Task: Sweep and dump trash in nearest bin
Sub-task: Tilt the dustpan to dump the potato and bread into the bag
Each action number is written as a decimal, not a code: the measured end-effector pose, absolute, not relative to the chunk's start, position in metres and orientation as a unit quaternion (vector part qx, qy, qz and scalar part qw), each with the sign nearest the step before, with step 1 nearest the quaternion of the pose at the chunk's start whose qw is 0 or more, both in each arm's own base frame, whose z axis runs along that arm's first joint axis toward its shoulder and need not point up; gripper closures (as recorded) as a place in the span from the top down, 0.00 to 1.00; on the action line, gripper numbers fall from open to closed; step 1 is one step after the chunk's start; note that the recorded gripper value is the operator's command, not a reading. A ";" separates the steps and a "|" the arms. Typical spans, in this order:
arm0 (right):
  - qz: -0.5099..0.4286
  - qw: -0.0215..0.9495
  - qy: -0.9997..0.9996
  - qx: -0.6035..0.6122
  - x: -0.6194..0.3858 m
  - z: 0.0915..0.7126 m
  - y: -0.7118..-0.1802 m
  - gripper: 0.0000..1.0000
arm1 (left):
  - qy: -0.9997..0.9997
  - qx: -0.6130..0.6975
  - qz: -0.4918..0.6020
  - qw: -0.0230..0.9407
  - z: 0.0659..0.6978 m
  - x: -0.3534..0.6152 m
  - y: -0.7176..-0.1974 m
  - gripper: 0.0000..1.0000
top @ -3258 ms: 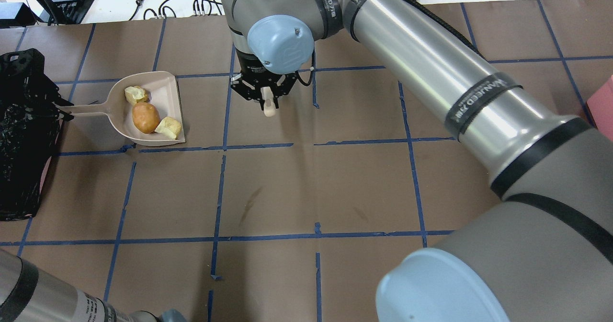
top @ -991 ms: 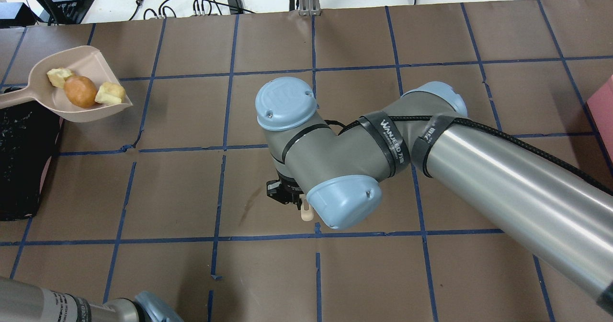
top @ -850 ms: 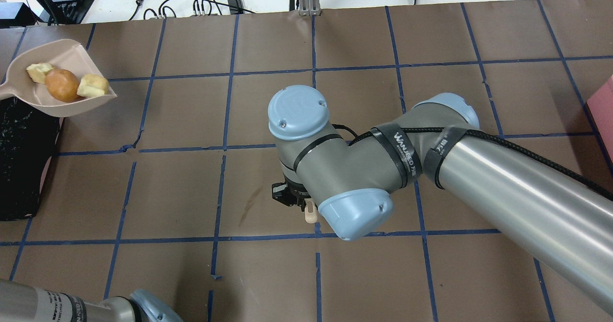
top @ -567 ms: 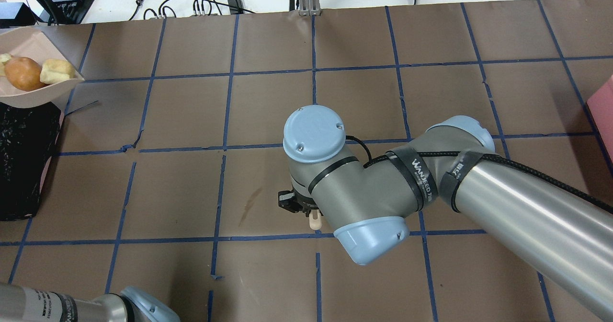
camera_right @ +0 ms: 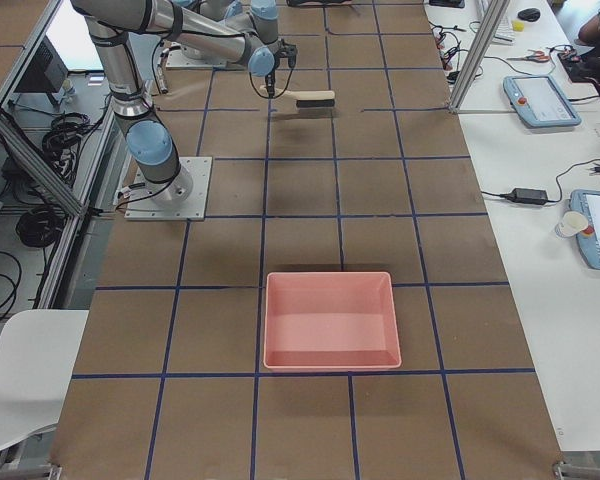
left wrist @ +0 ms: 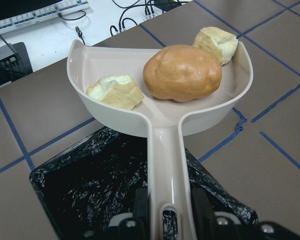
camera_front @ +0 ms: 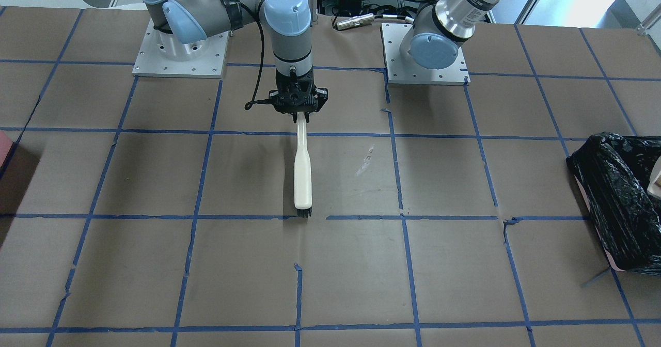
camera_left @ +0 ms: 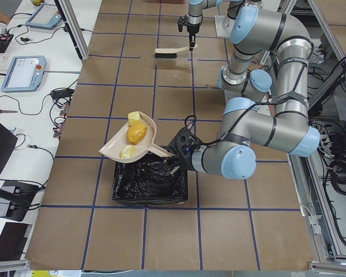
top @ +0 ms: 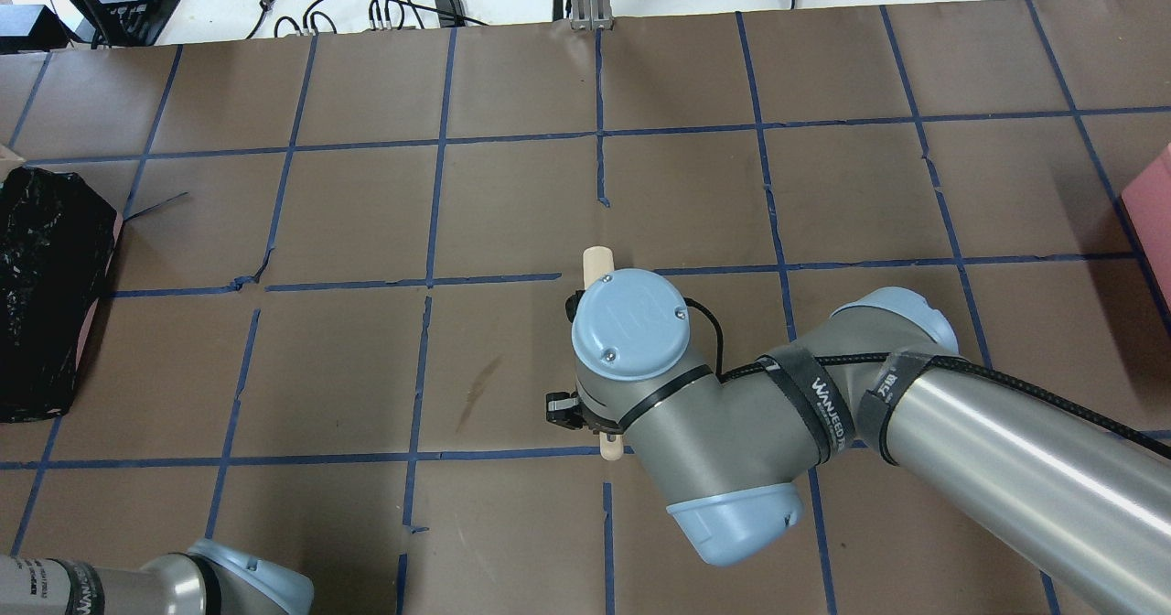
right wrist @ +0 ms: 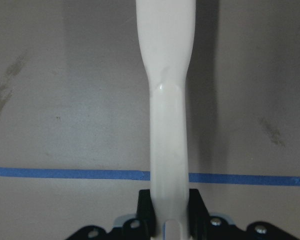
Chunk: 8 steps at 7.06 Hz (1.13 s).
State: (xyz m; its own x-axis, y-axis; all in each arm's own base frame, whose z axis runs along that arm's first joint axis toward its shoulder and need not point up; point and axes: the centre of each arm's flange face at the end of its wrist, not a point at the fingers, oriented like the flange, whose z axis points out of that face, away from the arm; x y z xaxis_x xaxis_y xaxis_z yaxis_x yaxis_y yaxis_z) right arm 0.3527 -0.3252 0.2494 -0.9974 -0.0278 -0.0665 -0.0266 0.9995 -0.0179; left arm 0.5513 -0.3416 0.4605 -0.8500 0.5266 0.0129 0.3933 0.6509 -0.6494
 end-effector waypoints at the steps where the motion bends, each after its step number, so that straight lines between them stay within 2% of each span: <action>1: -0.007 0.034 0.999 -0.014 0.353 0.247 -0.324 0.02 | -0.911 -0.241 0.321 0.094 0.459 0.566 -0.314 0.04; 2: -0.006 0.034 0.999 -0.014 0.353 0.245 -0.323 0.04 | -0.920 -0.233 0.304 0.090 0.456 0.577 -0.291 0.04; 4: -0.003 0.032 0.999 -0.015 0.354 0.242 -0.323 0.21 | -0.931 -0.234 0.268 0.084 0.449 0.587 -0.269 0.04; 5: -0.001 0.032 0.999 -0.015 0.354 0.241 -0.323 0.40 | -0.934 -0.241 0.251 0.076 0.444 0.591 -0.266 0.04; 6: -0.001 0.032 0.999 -0.017 0.354 0.240 -0.323 0.54 | -0.938 -0.246 0.237 0.066 0.439 0.595 -0.264 0.04; 7: -0.001 0.032 0.999 -0.018 0.354 0.240 -0.323 0.78 | -0.941 -0.253 0.219 0.055 0.435 0.599 -0.263 0.04; 8: 0.000 0.034 0.999 -0.019 0.354 0.240 -0.323 0.79 | -0.943 -0.262 0.199 0.043 0.434 0.601 -0.266 0.04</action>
State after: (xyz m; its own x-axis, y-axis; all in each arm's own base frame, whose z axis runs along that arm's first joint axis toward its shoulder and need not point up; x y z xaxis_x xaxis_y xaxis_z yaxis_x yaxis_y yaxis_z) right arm 0.3545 -0.3229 0.2403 -0.9970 -0.0372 -0.0680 -0.0372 0.9993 -0.0016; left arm 0.6008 -0.2661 0.4344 -0.8591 0.5113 -0.0238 0.4773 0.7835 -0.3979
